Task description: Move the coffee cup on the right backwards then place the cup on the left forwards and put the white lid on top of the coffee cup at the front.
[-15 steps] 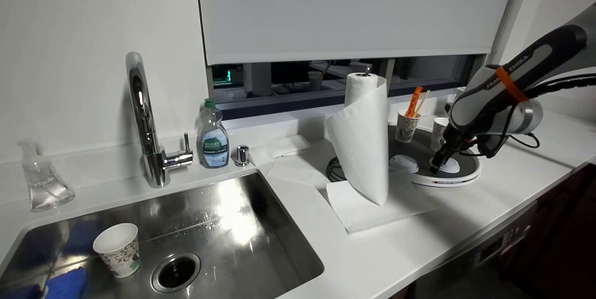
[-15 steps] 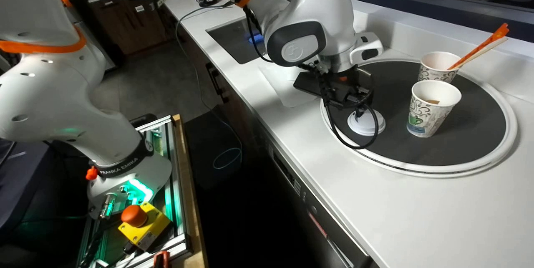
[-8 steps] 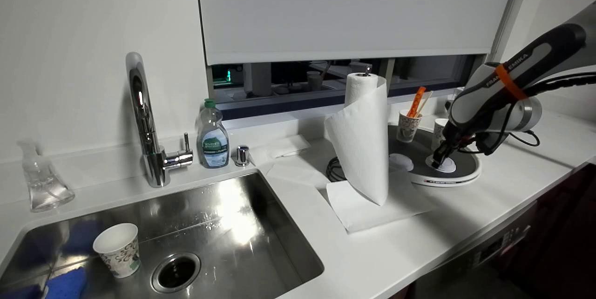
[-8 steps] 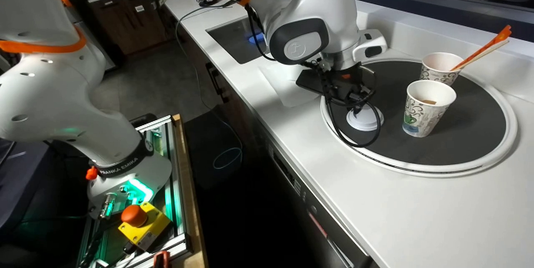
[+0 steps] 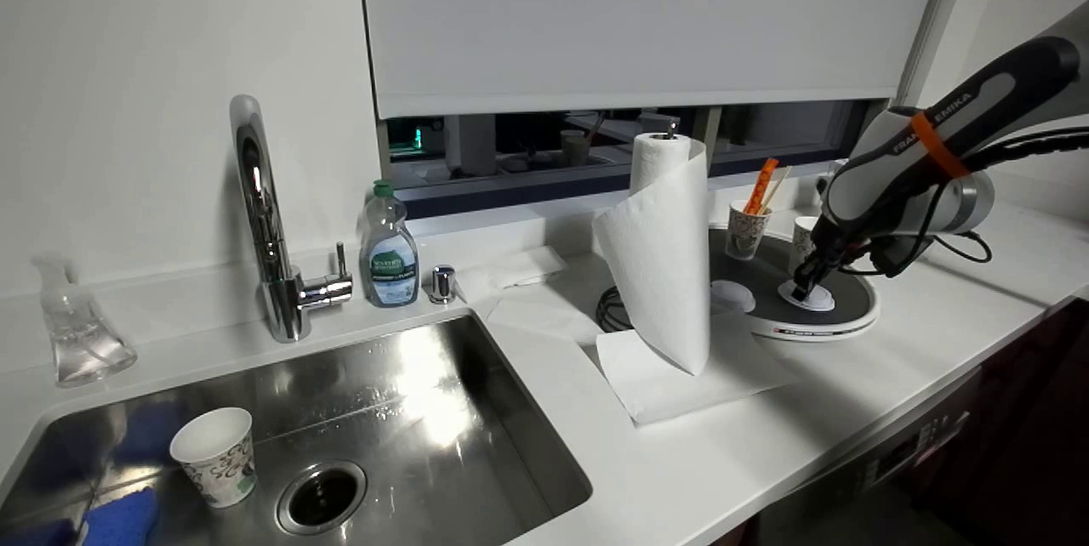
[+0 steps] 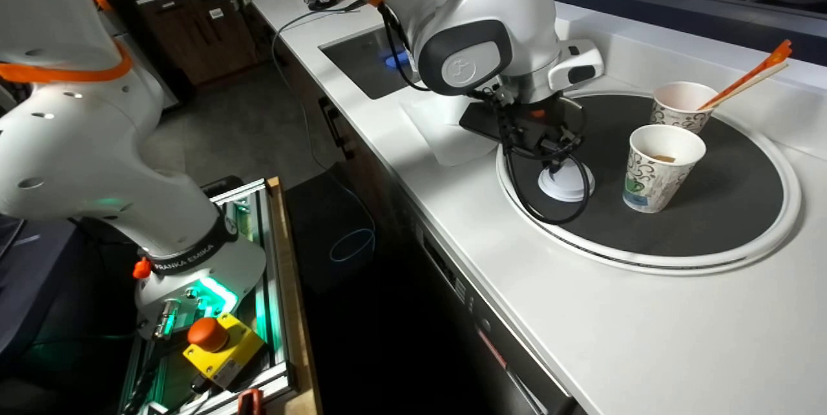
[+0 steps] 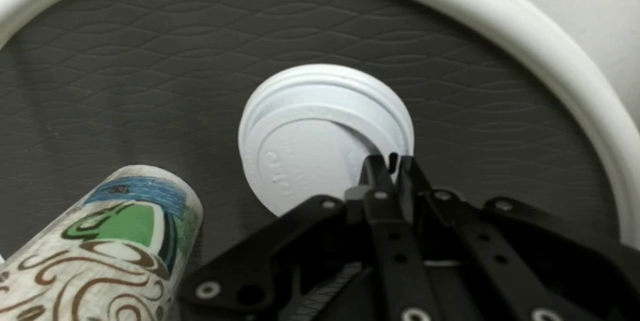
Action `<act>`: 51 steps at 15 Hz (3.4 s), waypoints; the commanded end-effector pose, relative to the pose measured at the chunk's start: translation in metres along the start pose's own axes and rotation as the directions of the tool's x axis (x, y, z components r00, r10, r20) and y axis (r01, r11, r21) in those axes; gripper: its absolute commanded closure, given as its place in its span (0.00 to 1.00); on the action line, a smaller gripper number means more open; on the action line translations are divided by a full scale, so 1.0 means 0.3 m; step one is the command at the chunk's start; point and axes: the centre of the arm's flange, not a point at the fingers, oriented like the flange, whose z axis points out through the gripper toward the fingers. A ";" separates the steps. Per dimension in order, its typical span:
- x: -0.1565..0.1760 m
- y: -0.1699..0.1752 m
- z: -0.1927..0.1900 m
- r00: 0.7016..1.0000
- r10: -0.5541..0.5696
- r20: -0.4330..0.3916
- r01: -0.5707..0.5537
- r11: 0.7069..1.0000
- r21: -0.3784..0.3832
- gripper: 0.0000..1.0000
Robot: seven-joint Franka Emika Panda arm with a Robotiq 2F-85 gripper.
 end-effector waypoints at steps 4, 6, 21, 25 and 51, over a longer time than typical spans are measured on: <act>-0.019 0.073 -0.263 0.996 0.030 -0.078 -0.037 0.995 -0.092 0.98; 0.002 0.098 -0.358 0.992 0.030 -0.123 -0.044 0.992 -0.119 0.98; 0.026 0.358 -0.375 0.964 0.165 -0.209 -0.194 0.973 -0.128 0.98; 0.018 0.334 -0.382 0.965 0.171 -0.199 -0.200 0.970 -0.136 0.91; 0.225 0.345 -0.297 0.999 0.022 -0.034 -0.025 0.994 -0.104 0.98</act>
